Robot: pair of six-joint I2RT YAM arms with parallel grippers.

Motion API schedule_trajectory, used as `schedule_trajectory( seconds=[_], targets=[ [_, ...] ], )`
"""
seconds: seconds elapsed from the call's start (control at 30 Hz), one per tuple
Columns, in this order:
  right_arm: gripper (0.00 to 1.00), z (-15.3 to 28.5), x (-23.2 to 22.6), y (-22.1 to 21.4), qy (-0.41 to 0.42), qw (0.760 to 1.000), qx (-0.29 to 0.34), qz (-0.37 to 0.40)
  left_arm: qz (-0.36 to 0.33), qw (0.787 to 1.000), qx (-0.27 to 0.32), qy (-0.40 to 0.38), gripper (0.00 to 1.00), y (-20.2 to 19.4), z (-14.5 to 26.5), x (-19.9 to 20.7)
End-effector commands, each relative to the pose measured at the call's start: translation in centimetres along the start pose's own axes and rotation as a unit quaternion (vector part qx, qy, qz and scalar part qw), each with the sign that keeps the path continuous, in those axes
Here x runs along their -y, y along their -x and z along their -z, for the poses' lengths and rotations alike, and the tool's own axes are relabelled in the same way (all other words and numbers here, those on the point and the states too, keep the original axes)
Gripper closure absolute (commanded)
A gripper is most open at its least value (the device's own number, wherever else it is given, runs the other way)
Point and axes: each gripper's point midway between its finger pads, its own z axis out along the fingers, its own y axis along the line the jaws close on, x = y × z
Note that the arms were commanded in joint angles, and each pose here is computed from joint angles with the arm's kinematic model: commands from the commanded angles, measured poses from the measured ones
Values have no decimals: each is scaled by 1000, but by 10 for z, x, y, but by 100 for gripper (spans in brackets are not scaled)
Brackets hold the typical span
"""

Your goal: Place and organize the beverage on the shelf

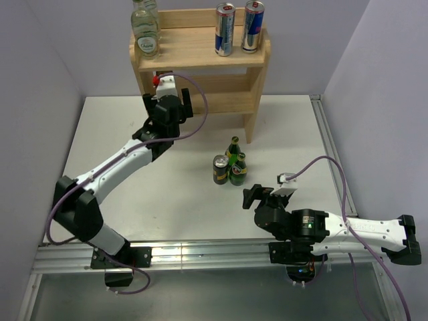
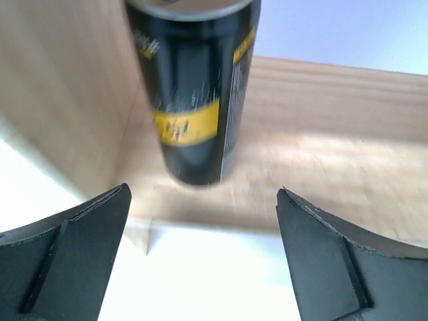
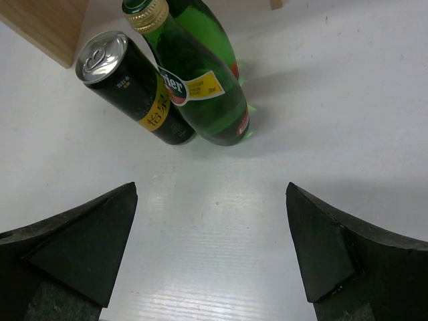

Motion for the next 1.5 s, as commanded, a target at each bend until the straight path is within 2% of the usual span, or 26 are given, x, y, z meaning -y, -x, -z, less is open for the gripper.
schedule_trajectory(
  seconds=[0.0,0.1,0.13,0.27,0.3,0.37,0.4,0.57,0.7,0.73,0.83,0.97,1.2,1.33,1.47],
  targets=[
    [1,-1,-3,5,0,1000,16,-13,29,999,35,13,3,40,45,-14],
    [1,-1,-2,5,-1,1000,16,-13,34,999,37,13,3,39,80,-21],
    [1,-1,-2,5,-2,1000,16,-13,48,998,47,-8,3,48,100,-17],
    [1,-2,-2,5,-2,1000,18,-13,60,994,17,-89,5,20,142,1],
    [1,-2,-2,5,-4,1000,19,-12,42,989,-10,-139,5,-11,154,17],
    [0,-2,-1,5,-6,1000,18,-12,54,981,-29,-184,5,-35,169,26],
    [0,-2,-2,5,-5,1000,19,-13,48,974,-48,-216,5,-70,176,34],
    [1,-2,-2,4,-5,1000,17,-10,77,956,-99,-267,7,-158,186,47],
    [1,-2,-1,5,-6,1000,16,-12,41,947,-133,-290,9,-213,185,63],
    [1,-2,-2,5,-6,1000,16,-13,44,944,-120,-303,10,-210,185,73],
    [0,-1,-2,5,-5,1000,16,-14,33,940,-132,-314,9,-229,186,89],
    [0,-2,-2,3,-5,1000,14,-11,42,933,-130,-334,9,-233,188,110],
    [0,-3,-3,2,-7,1000,12,-5,41,938,-107,-326,9,-234,180,134],
    [0,-2,-4,2,-3,1000,11,-5,16,945,-99,-311,9,-240,166,144],
    [0,-2,-4,2,2,1000,10,-8,24,950,-88,-299,10,-233,146,151]
  ],
)
